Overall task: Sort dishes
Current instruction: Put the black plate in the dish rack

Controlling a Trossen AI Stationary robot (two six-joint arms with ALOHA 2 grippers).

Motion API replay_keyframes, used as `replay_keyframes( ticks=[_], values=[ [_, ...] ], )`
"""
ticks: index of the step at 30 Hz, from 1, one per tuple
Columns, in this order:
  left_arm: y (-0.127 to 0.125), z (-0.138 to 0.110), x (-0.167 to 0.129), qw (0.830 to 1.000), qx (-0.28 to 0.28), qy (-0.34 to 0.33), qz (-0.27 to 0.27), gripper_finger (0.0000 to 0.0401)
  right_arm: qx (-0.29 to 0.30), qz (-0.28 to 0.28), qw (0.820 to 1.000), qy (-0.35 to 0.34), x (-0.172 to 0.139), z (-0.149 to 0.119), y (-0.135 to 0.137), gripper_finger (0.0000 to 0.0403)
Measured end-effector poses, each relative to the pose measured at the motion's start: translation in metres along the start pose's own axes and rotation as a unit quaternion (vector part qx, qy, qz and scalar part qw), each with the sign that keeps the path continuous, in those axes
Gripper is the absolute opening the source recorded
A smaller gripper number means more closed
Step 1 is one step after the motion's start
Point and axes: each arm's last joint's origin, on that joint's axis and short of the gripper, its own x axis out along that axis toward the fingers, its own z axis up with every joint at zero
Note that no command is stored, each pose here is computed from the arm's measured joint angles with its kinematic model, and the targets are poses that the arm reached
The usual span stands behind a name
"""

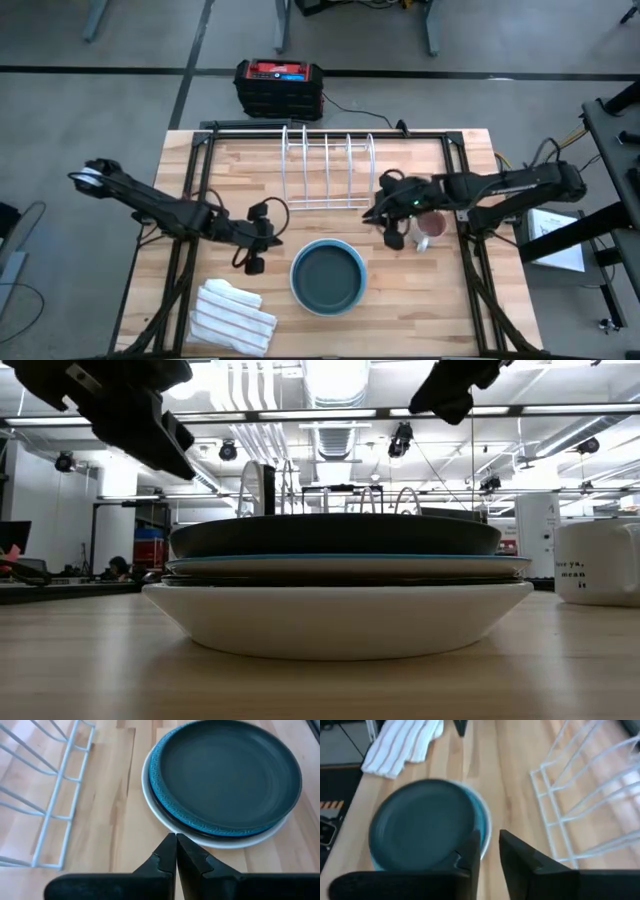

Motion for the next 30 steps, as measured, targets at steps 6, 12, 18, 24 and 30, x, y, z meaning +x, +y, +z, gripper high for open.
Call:
replay_keyframes(
  ticks=[6,12,18,24,30],
  values=[
    [-0.002,0.0,0.007,1.0,-0.007,0.003,0.001,0.0,0.013,0.015,0.998,0.055,0.035,-0.004,0.021,0.01],
    [-0.002,0.005,0.005,1.0,-0.01,-0.009,0.008,0.0,0.033,0.001,0.993,0.111,0.072,-0.012,0.027,0.0123],
    [-0.002,0.005,0.005,1.0,-0.01,-0.008,0.008,0.0,0.036,-0.012,0.986,0.161,0.099,-0.015,0.029,0.0141],
    [-0.002,0.005,0.005,1.0,-0.01,-0.011,0.012,0.0,0.029,-0.023,0.982,0.183,0.121,-0.017,0.027,0.0141],
    [-0.002,0.005,0.005,1.0,-0.011,-0.013,0.013,0.0,0.034,-0.038,0.978,0.201,0.133,-0.023,0.021,0.0144]
  ],
)
